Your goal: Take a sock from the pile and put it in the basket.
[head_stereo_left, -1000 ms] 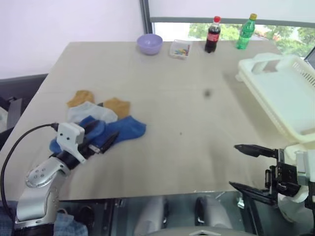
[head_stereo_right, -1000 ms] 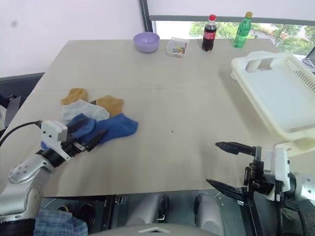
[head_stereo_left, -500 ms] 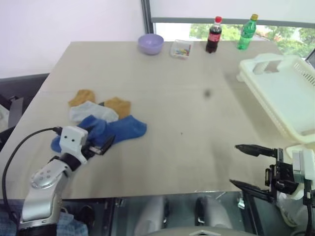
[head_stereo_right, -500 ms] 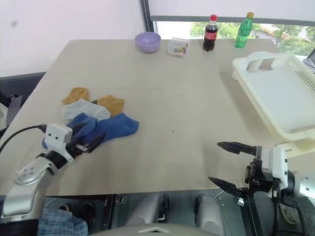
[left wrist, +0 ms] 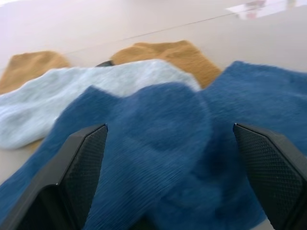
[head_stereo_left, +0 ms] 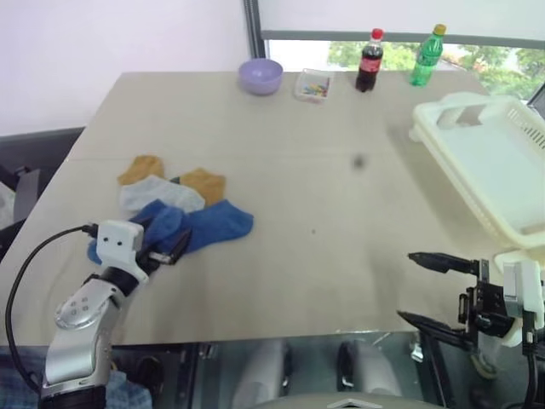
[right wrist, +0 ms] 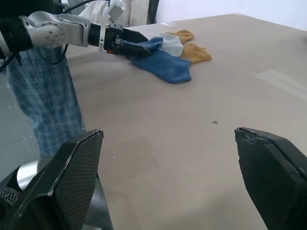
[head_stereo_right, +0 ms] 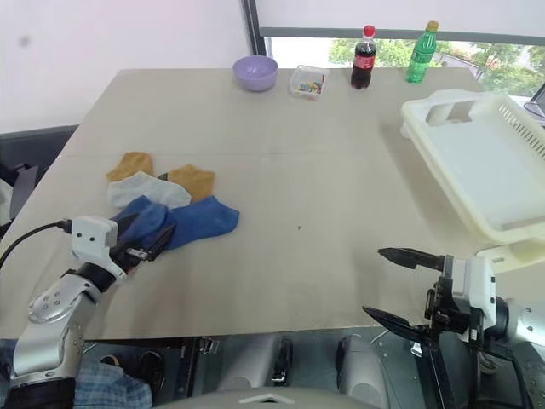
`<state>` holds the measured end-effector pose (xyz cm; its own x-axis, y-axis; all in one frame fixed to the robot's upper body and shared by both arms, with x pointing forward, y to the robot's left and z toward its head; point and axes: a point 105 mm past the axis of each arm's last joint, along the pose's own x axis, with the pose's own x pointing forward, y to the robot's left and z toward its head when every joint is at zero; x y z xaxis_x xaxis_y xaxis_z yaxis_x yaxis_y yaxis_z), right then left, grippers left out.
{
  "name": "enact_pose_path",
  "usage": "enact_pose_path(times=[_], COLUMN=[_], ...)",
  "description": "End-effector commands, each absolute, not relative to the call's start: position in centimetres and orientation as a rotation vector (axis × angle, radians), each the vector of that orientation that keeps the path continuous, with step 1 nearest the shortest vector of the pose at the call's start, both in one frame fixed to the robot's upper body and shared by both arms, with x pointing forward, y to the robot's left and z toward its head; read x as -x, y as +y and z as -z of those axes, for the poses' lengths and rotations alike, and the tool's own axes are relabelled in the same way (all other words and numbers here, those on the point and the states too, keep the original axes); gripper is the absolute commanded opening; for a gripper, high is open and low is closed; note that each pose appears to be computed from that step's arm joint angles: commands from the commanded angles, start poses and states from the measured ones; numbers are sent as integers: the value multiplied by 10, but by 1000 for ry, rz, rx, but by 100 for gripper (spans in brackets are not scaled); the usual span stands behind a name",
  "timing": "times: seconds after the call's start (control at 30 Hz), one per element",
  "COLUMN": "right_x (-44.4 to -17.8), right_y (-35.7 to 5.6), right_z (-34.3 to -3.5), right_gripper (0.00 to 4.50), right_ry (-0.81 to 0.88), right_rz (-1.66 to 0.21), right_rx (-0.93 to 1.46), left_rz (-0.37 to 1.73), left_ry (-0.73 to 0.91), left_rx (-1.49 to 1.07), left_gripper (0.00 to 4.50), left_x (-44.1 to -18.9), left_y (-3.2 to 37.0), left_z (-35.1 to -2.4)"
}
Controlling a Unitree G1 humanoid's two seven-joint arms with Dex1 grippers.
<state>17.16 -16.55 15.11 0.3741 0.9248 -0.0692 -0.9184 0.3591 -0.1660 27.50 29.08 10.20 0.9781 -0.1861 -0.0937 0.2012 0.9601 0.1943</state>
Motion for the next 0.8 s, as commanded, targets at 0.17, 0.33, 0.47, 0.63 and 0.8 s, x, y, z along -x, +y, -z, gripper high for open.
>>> enact_pose_path(times=[0.17,0.33,0.47,0.63,0.8], right_x=[-169,-170,-170,-171,-173], right_y=[-165,-163,-162,-164,-170], right_z=[-157,-155,-153,-154,-158], right_gripper=[450,450,450,450,450], right_ry=[-64,-62,-61,-61,-63], right_rz=[-1204,-1204,-1201,-1182,-1150], right_rx=[207,202,200,208,228], left_rz=[183,173,205,491,746], left_ry=[19,4,-20,-18,124], left_rx=[-207,-199,-178,6,88], left_gripper=[320,89,6,6,6], left_x=[-274,-270,-271,-258,-235], left_y=[293,297,292,242,199], left_z=[-113,-115,-119,-131,-123])
